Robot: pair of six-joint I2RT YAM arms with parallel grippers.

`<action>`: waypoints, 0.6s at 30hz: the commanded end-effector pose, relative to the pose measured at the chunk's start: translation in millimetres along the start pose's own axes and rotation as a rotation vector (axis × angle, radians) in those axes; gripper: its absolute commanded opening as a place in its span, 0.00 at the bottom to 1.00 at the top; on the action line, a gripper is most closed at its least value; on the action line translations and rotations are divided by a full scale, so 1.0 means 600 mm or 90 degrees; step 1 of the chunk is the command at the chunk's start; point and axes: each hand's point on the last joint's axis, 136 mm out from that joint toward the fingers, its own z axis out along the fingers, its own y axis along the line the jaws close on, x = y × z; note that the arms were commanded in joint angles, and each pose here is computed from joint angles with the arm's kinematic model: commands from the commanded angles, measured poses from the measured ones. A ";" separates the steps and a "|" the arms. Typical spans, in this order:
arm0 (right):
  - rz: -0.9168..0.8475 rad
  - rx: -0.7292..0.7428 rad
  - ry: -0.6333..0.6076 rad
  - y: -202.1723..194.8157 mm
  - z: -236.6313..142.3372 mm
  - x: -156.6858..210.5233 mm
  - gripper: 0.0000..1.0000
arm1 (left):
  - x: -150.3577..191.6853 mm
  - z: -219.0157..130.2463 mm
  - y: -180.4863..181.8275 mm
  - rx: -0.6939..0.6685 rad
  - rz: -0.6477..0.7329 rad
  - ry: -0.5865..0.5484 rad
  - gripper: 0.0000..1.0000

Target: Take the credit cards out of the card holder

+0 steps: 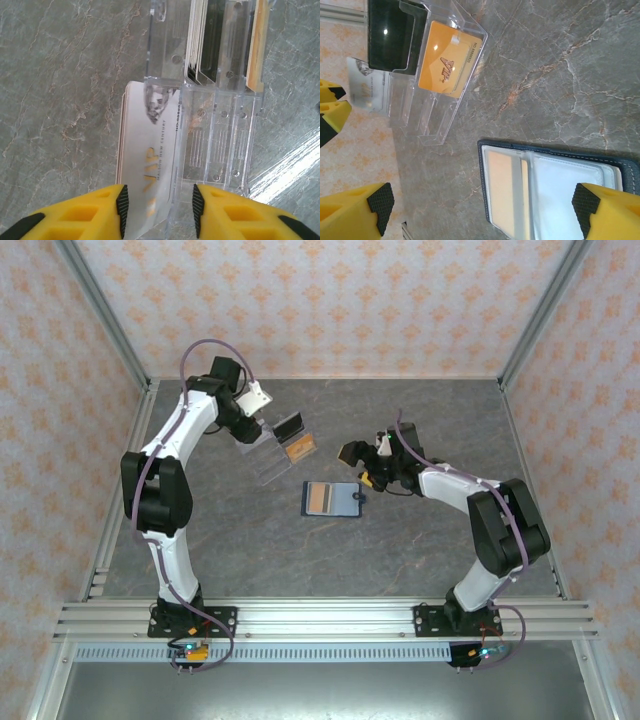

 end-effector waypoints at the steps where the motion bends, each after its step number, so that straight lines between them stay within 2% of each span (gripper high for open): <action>1: -0.004 -0.009 -0.007 0.015 -0.003 -0.012 0.94 | -0.020 -0.050 0.005 -0.012 -0.015 -0.038 0.44; 8: -0.060 0.077 -0.015 0.003 -0.005 0.005 0.89 | -0.061 -0.130 -0.002 -0.036 -0.101 -0.163 0.62; 12: -0.121 0.172 -0.016 -0.006 -0.003 0.021 0.84 | -0.071 -0.172 0.002 -0.064 -0.213 -0.247 0.69; 18: -0.184 0.247 0.008 -0.007 0.021 0.057 0.73 | -0.047 -0.180 -0.038 -0.040 -0.345 -0.300 0.80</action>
